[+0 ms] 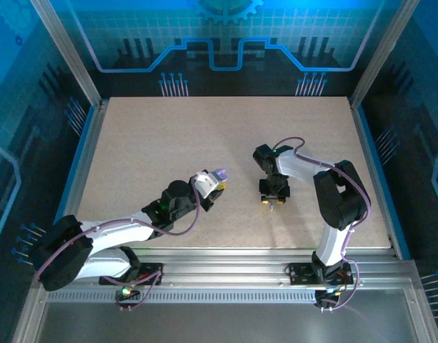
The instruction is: Insert wireless bluetooth earbuds into charging case
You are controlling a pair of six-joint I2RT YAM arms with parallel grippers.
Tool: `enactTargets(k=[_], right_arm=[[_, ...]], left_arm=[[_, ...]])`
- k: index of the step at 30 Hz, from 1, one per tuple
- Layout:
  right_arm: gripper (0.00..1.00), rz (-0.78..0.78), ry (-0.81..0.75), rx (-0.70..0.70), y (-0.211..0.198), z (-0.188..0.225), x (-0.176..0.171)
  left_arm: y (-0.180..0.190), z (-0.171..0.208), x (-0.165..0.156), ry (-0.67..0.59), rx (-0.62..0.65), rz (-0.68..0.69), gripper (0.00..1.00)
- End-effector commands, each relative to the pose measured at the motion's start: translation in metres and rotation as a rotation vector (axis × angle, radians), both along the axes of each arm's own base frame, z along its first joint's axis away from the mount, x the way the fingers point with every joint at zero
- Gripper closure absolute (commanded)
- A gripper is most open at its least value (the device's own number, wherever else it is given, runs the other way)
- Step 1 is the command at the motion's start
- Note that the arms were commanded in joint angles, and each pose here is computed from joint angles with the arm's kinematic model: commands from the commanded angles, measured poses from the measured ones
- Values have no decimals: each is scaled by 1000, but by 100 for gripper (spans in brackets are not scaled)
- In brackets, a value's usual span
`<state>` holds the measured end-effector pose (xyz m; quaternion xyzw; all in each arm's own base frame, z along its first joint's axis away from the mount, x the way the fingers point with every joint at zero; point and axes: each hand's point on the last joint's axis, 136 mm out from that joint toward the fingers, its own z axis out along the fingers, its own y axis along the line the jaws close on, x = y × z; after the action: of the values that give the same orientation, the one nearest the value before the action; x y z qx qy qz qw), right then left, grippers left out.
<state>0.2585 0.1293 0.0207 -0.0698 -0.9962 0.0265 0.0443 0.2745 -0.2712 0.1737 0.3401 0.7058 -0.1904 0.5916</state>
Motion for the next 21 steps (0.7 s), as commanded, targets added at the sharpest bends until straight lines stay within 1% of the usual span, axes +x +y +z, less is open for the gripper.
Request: enactTargets(k=[1, 9, 21], right_arm=[[64, -3, 30, 19, 1, -4, -1], [66, -6, 54, 31, 3, -10, -5], [75, 3, 73, 26, 1, -17, -3]], left_arm=[[-1, 22, 4, -53, -21, 2, 83], [-1, 21, 5, -50, -19, 2, 83], [-2, 21, 5, -49, -17, 1, 83]])
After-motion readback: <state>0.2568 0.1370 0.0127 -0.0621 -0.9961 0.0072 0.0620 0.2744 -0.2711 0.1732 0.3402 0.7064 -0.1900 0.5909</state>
